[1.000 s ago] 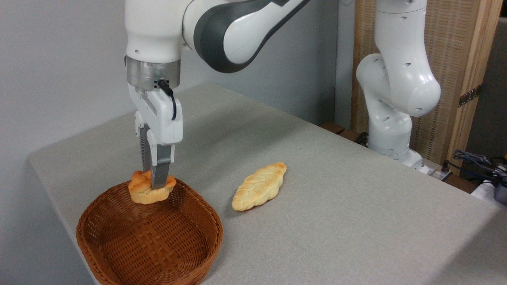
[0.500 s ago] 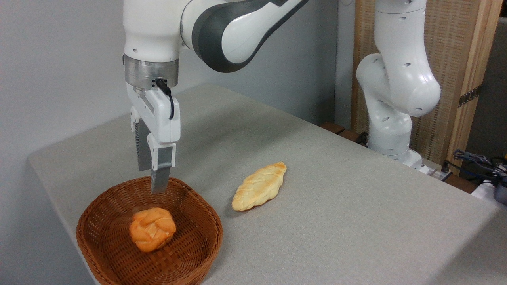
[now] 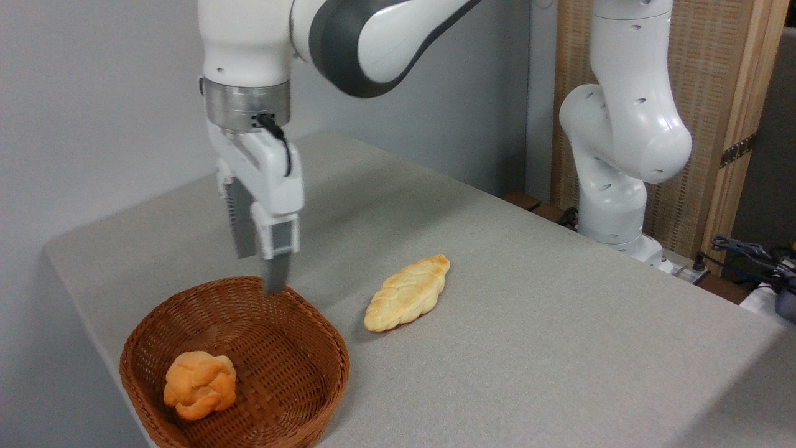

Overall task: Put bread into the basket
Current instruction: 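Raise the open gripper away from the basket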

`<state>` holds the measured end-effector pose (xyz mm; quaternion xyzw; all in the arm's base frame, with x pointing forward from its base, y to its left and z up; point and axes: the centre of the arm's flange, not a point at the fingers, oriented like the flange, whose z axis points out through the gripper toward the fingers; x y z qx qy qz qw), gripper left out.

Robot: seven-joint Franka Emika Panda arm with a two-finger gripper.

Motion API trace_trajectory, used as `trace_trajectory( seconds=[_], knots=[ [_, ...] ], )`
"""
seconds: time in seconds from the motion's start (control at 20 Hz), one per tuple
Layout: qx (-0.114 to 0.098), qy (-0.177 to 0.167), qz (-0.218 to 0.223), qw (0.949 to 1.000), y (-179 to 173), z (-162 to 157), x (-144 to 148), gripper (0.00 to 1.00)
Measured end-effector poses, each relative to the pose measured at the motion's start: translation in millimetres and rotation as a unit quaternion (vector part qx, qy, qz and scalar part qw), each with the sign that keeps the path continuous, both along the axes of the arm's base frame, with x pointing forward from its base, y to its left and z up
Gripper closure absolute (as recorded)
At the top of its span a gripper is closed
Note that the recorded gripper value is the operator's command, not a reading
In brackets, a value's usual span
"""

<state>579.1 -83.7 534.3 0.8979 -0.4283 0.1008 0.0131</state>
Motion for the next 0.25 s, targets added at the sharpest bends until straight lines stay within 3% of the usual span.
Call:
trace_trajectory(
  seconds=[0.25],
  knots=[
    [-0.001,0.055,0.021,0.9983,38,13,-22,0.0]
  ],
)
